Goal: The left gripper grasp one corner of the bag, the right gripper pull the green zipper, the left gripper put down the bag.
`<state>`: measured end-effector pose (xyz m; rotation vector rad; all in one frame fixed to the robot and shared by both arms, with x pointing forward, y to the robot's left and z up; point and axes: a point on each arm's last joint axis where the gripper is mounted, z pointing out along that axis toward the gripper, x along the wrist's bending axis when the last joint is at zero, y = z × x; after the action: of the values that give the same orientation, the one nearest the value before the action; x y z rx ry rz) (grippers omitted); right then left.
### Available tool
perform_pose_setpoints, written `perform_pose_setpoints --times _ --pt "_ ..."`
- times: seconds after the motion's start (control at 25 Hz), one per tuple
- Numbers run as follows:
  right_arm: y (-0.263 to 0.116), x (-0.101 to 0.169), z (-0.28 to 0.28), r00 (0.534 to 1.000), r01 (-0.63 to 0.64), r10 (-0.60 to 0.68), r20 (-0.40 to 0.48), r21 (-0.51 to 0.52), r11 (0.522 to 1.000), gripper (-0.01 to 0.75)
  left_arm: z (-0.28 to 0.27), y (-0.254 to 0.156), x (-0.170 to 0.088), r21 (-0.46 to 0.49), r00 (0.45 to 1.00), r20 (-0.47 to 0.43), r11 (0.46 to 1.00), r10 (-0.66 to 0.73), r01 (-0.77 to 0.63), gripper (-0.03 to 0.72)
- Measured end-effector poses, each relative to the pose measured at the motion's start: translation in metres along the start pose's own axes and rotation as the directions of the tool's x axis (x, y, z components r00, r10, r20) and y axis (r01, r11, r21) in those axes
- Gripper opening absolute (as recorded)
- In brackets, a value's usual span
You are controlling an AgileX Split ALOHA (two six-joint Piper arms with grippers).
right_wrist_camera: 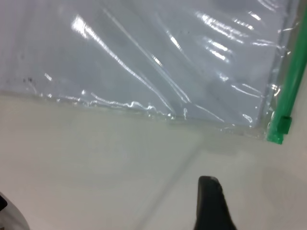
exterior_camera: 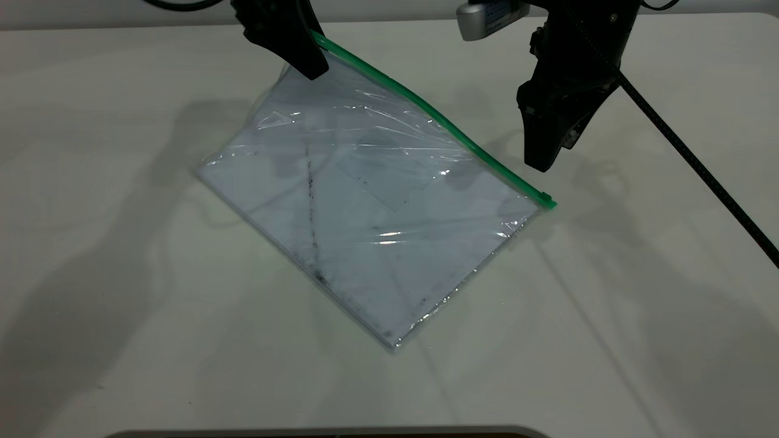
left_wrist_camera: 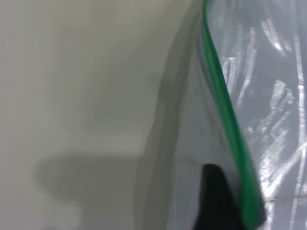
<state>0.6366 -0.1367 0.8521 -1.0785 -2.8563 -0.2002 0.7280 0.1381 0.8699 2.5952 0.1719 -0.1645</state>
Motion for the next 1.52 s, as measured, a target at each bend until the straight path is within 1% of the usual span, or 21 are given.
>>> perform_pose_setpoints --times 0.04,0.12,0.16,0.28,0.4,0.52,0.68,0.76,0.88,1.04,1.16,1.32,1.36,1.52 --pt "0.001 0.0 0.0 1.0 0.0 0.0 0.002 -0.003 1.0 0.52 0.0 0.0 0.001 0.013 1.0 -0.018 1.0 -0.025 0.026 0.586" --pt "0.004 -0.002 -0.003 1.0 0.0 0.0 0.017 -0.023 1.0 0.52 0.0 -0.002 0.005 0.045 0.994 -0.071 0.996 -0.078 0.081 0.62" --pt "0.006 -0.003 -0.004 1.0 -0.006 0.007 0.029 -0.042 0.999 0.52 -0.003 -0.003 0.007 0.067 0.989 -0.104 0.992 -0.104 0.111 0.628" --pt "0.017 -0.008 -0.016 0.995 -0.017 0.03 0.092 -0.144 0.989 0.52 -0.021 0.002 0.011 0.105 0.962 -0.199 0.972 -0.188 0.212 0.632" --pt "0.027 -0.009 -0.044 0.989 -0.006 0.042 0.144 -0.24 0.971 0.52 -0.05 0.013 0.012 0.086 0.906 -0.303 0.938 -0.296 0.336 0.621" --pt "0.033 -0.005 -0.089 0.98 0.027 0.041 0.197 -0.33 0.944 0.52 -0.087 0.027 0.008 0.054 0.838 -0.4 0.904 -0.37 0.425 0.608" --pt "0.028 0.01 -0.164 0.962 0.083 0.048 0.269 -0.454 0.887 0.52 -0.133 0.042 -0.008 0.016 0.749 -0.479 0.848 -0.458 0.529 0.595" --pt "0.02 0.021 -0.202 0.953 0.106 0.062 0.298 -0.516 0.85 0.52 -0.161 0.053 -0.016 -0.045 0.694 -0.534 0.836 -0.482 0.546 0.59" --pt "0.0 0.042 -0.261 0.941 0.13 0.093 0.325 -0.602 0.788 0.52 -0.201 0.067 -0.033 -0.133 0.613 -0.6 0.82 -0.513 0.556 0.59" --pt "-0.033 0.071 -0.318 0.938 0.128 0.128 0.321 -0.666 0.735 0.52 -0.249 0.08 -0.058 -0.235 0.501 -0.67 0.797 -0.548 0.557 0.59" --pt "-0.063 0.094 -0.353 0.938 0.125 0.146 0.313 -0.702 0.701 0.52 -0.278 0.088 -0.078 -0.306 0.446 -0.686 0.784 -0.575 0.54 0.59" --pt "-0.103 0.123 -0.385 0.943 0.107 0.159 0.291 -0.721 0.684 0.52 -0.313 0.099 -0.108 -0.4 0.397 -0.681 0.766 -0.616 0.503 0.59" --pt "-0.112 0.129 -0.389 0.946 0.098 0.16 0.282 -0.718 0.689 0.52 -0.322 0.101 -0.118 -0.418 0.388 -0.68 0.763 -0.623 0.494 0.59" --pt "-0.149 0.153 -0.403 0.951 0.099 0.148 0.272 -0.719 0.688 0.52 -0.346 0.096 -0.16 -0.449 0.339 -0.68 0.735 -0.65 0.508 0.59"
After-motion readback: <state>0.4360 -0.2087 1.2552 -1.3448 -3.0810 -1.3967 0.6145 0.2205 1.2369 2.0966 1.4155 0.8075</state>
